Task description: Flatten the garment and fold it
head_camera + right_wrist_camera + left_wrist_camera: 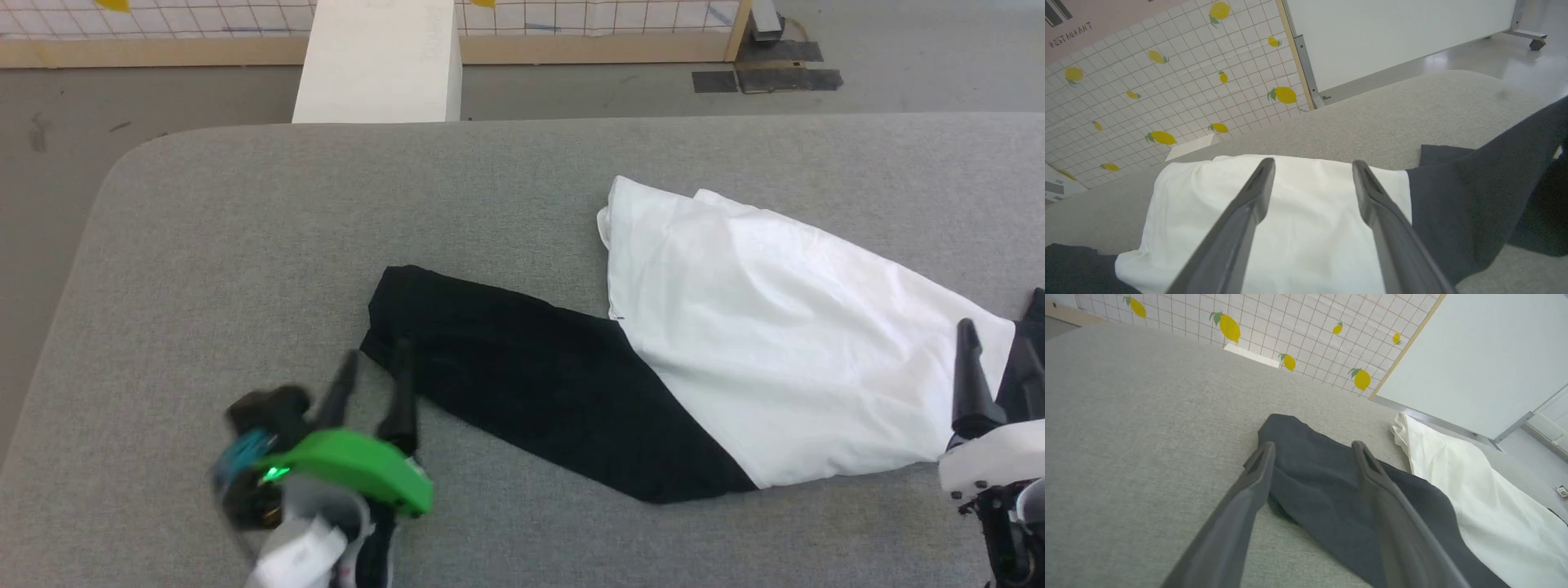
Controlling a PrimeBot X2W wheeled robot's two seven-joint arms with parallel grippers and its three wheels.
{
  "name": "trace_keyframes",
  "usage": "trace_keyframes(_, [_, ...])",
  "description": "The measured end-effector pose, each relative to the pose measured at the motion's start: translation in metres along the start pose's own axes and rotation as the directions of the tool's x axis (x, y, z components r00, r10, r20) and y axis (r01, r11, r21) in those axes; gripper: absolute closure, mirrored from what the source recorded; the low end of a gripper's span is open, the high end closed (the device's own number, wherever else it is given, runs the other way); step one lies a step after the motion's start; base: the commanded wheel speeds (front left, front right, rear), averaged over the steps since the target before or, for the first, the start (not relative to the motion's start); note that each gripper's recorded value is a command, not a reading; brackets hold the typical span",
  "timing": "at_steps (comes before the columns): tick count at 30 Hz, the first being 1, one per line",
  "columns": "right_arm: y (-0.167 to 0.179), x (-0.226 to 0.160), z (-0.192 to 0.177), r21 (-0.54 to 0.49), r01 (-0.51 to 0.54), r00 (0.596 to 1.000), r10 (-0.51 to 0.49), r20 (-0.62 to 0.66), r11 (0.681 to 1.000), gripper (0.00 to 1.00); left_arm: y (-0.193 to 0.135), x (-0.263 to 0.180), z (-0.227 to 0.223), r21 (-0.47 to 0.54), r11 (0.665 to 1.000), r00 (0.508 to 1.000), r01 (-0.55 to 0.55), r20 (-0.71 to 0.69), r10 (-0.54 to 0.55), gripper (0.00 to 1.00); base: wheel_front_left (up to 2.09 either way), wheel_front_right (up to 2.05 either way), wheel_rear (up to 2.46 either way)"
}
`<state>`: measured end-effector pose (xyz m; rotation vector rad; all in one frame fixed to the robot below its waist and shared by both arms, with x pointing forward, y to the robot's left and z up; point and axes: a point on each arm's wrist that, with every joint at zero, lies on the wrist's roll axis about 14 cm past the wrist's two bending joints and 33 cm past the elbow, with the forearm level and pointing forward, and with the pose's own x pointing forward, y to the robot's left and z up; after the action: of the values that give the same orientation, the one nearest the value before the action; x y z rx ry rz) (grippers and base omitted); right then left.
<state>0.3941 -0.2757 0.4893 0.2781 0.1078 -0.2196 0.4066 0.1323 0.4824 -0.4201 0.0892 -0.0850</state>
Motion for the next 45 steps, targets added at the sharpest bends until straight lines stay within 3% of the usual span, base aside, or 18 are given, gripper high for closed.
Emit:
trace_keyframes(5, [-0.003,-0.002,-0.01,0.004,0.008,1.0,-0.007,-0.023,1.0,0.0,-0.056,0.02,-0.046,0.004,0.983,0.934,0.181,-0.314,-0.171,0.0,0.0,0.0,0.0])
trace_keyframes(13, [-0.006,0.002,-0.024,0.003,0.019,0.998,-0.019,-0.06,1.0,0.0,-0.126,0.048,-0.071,0.123,0.876,0.769,0.466,-0.546,-0.333,0.0,0.0,0.0,0.0])
trace_keyframes(20, [-0.025,-0.001,-0.037,0.007,0.075,0.993,-0.074,-0.088,0.997,0.0,-0.148,0.063,-0.101,0.152,0.803,0.679,0.577,-0.636,-0.367,0.0,0.0,0.0,0.0])
trace_keyframes(26, [-0.04,-0.005,-0.043,0.003,0.121,0.988,-0.12,-0.101,0.993,0.0,-0.138,0.06,-0.141,0.144,0.783,0.593,0.605,-0.738,-0.322,0.0,0.0,0.0,0.0])
trace_keyframes(27, [-0.043,-0.005,-0.045,0.002,0.128,0.986,-0.127,-0.105,0.992,0.0,-0.135,0.059,-0.147,0.141,0.783,0.579,0.606,-0.753,-0.312,0.07,0.0,0.0,0.0])
trace_keyframes(28, [-0.044,-0.006,-0.046,0.001,0.133,0.985,-0.132,-0.109,0.991,0.0,-0.134,0.059,-0.149,0.139,0.784,0.576,0.605,-0.756,-0.31,0.8,0.0,0.0,0.0])
trace_keyframes(29, [-0.046,-0.006,-0.047,0.0,0.139,0.984,-0.138,-0.112,0.99,0.0,-0.135,0.061,-0.15,0.135,0.786,0.577,0.604,-0.754,-0.314,1.0,0.0,0.0,0.0])
trace_keyframes(34, [-0.046,-0.005,-0.051,0.0,0.139,0.983,-0.138,-0.118,0.99,0.0,-0.131,0.068,-0.144,0.121,0.808,0.597,0.577,-0.737,-0.316,1.0,0.0,0.0,0.0])
trace_keyframes(39, [-0.032,0.002,-0.05,0.005,0.1,0.989,-0.099,-0.113,0.995,0.0,-0.105,0.09,-0.112,0.13,0.882,0.712,0.454,-0.648,-0.271,1.0,0.0,0.0,0.0])
trace_keyframes(45, [-0.014,0.009,-0.045,0.01,0.049,0.994,-0.048,-0.098,0.999,0.0,-0.044,0.116,-0.059,0.193,0.947,0.841,0.256,-0.527,-0.12,1.0,0.0,0.0,0.0])
